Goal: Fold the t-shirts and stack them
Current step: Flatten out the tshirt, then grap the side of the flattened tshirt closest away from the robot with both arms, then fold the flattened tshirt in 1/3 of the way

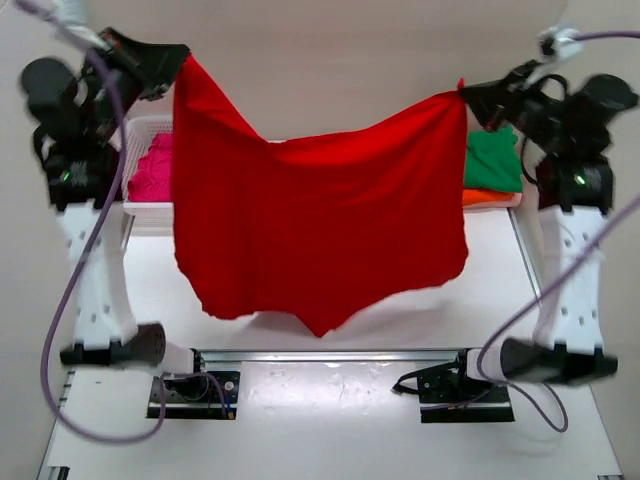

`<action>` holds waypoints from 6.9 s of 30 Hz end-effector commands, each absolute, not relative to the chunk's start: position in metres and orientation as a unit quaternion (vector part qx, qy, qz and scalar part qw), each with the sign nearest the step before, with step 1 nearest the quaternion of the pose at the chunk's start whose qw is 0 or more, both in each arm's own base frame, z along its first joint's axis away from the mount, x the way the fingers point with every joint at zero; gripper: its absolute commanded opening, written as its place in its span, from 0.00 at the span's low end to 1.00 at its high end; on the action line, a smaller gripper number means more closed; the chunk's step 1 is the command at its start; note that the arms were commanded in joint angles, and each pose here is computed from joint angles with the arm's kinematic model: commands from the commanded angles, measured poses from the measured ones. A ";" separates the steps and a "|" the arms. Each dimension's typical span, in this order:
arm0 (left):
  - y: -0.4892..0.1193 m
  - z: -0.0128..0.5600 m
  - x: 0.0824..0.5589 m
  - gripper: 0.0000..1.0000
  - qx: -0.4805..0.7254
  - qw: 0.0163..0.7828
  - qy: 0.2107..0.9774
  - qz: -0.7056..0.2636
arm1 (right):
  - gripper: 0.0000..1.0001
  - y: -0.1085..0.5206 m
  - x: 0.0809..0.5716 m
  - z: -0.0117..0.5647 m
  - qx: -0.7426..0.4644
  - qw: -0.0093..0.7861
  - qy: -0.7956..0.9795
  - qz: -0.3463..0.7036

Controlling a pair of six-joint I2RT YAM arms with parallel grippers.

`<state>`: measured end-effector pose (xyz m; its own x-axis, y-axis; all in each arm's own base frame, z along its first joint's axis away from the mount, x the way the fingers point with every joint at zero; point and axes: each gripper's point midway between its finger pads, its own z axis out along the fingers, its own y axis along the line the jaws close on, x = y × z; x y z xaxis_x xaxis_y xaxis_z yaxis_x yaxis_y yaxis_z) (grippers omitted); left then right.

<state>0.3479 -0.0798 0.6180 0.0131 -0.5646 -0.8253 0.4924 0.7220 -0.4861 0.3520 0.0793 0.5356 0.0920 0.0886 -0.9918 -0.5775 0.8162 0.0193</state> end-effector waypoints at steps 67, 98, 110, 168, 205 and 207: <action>-0.114 0.192 0.237 0.00 -0.165 0.463 0.806 -0.330 | 0.00 0.052 0.221 0.088 0.123 0.289 0.926 0.208; -0.111 0.191 0.355 0.00 -0.089 0.479 0.825 -0.286 | 0.00 0.023 0.249 0.074 0.169 0.309 0.922 0.163; -0.124 0.162 0.389 0.00 -0.089 0.433 0.841 -0.313 | 0.00 0.020 0.261 0.063 0.178 0.304 0.923 0.158; -0.078 0.025 0.176 0.41 -0.098 0.105 0.988 -0.056 | 0.56 0.107 0.287 0.018 0.055 0.185 0.961 0.199; -0.110 -0.006 0.231 0.34 -0.096 0.084 0.991 -0.042 | 0.58 0.153 0.335 0.023 -0.021 0.218 0.954 0.204; -0.106 -0.008 0.208 0.33 -0.086 0.068 0.993 -0.035 | 0.59 0.151 0.317 0.017 -0.013 0.209 0.956 0.204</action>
